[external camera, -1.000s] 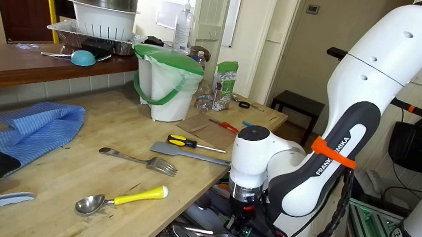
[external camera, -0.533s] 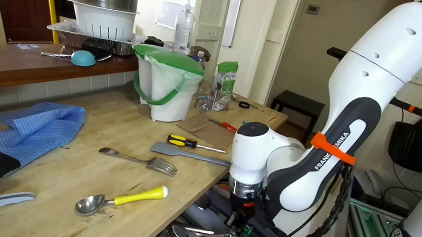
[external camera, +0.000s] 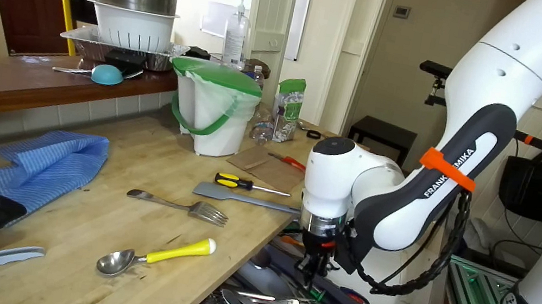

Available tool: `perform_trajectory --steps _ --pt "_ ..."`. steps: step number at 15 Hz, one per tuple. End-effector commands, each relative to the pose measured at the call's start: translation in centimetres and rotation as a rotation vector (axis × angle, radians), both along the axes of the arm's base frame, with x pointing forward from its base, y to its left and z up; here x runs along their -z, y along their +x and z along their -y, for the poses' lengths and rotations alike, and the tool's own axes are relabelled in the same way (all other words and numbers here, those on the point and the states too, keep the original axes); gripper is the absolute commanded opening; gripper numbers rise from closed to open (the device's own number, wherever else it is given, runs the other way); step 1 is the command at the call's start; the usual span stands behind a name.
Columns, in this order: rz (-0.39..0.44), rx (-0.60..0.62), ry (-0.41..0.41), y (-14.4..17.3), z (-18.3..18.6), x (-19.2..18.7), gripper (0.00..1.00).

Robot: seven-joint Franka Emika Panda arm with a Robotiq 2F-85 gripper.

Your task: Pick up the folk and knife from the drawer and put them on the counter

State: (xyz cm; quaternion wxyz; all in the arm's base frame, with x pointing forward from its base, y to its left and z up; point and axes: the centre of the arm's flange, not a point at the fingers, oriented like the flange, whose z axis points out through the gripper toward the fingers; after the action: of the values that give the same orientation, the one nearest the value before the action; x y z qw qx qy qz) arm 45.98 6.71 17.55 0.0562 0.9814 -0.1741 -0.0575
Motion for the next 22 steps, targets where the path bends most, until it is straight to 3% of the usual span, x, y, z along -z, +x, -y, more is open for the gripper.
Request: perform_trajectory --steps 1,7,15,22 --pt "-0.004 -0.025 -0.045 -0.4 0.5 0.3 0.87" --pt "-0.017 -0.04 -0.104 0.7 1.0 2.0 0.73" --pt "0.023 -0.099 -0.147 3.8 -0.3 2.5 0.71" --pt "-0.004 -0.148 -0.134 3.8 -3.1 4.9 0.69"
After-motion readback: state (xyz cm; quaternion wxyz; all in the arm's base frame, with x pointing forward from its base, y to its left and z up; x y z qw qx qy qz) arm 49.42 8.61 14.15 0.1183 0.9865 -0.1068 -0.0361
